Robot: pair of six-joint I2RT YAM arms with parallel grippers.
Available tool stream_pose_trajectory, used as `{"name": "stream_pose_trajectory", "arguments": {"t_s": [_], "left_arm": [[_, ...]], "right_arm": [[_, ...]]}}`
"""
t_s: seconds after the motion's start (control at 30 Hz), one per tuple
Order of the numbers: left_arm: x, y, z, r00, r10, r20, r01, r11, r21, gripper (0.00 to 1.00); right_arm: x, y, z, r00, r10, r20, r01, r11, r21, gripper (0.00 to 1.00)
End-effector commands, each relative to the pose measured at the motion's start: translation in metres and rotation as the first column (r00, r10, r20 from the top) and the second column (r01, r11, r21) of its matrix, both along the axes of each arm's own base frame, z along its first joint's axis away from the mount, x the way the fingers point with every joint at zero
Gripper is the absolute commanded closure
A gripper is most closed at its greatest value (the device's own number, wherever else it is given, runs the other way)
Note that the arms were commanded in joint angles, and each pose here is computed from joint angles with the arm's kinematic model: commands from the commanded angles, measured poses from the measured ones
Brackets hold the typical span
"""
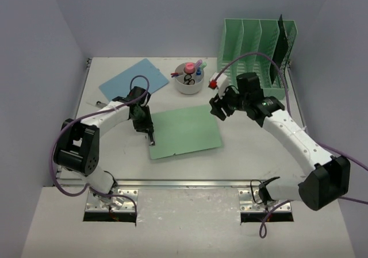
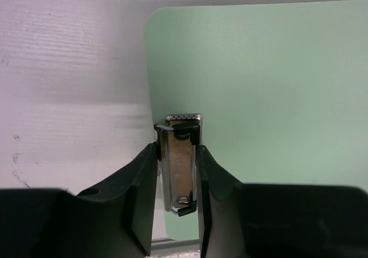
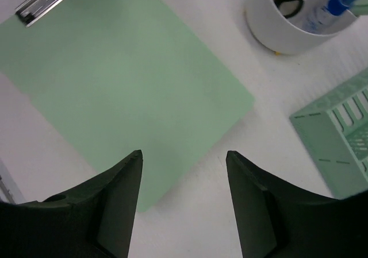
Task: Organize the desk
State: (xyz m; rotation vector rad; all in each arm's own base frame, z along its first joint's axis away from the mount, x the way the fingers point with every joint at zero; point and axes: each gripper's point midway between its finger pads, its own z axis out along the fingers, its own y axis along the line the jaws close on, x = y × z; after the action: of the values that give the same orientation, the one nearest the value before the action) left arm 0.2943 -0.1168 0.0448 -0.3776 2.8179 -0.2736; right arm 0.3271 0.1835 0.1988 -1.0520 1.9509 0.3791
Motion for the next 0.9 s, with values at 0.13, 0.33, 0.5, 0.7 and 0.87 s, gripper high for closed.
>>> {"name": "stream_pose_trajectory", "arguments": {"t_s": [0.13, 0.33, 0.5, 0.7, 0.87], "left_arm": [[0.004, -0.013, 0.031, 0.996, 0.087, 0.001, -0.085, 0.985, -0.152, 1.00], [0.000, -0.018, 0.030, 0.996, 0.084, -0.030, -0.088, 0.978, -0.189, 1.00], [-0.004, -0.016, 0.025, 0.991, 0.113, -0.072, -0.125, 0.972, -0.200, 1.00], [-0.012, -0.022, 0.021, 0.985, 0.127, -0.120, -0.153, 0.958, -0.242, 1.00], [-0.019, -0.028, 0.017, 0.979, 0.127, -0.159, -0.168, 0.947, -0.274, 1.00]], "right_arm": [[-0.070, 0.070, 0.005, 0.909, 0.351, 0.225, -0.343, 0.936, -0.075, 0.28], [-0.142, 0.121, -0.034, 0.693, 0.635, 0.343, -0.574, 0.773, -0.272, 0.14], [-0.166, 0.147, -0.056, 0.560, 0.724, 0.402, -0.575, 0.690, -0.440, 0.15], [-0.155, 0.173, -0.053, 0.540, 0.689, 0.484, -0.465, 0.723, -0.511, 0.18], [-0.138, 0.197, -0.062, 0.512, 0.696, 0.504, -0.397, 0.712, -0.579, 0.22]]}}
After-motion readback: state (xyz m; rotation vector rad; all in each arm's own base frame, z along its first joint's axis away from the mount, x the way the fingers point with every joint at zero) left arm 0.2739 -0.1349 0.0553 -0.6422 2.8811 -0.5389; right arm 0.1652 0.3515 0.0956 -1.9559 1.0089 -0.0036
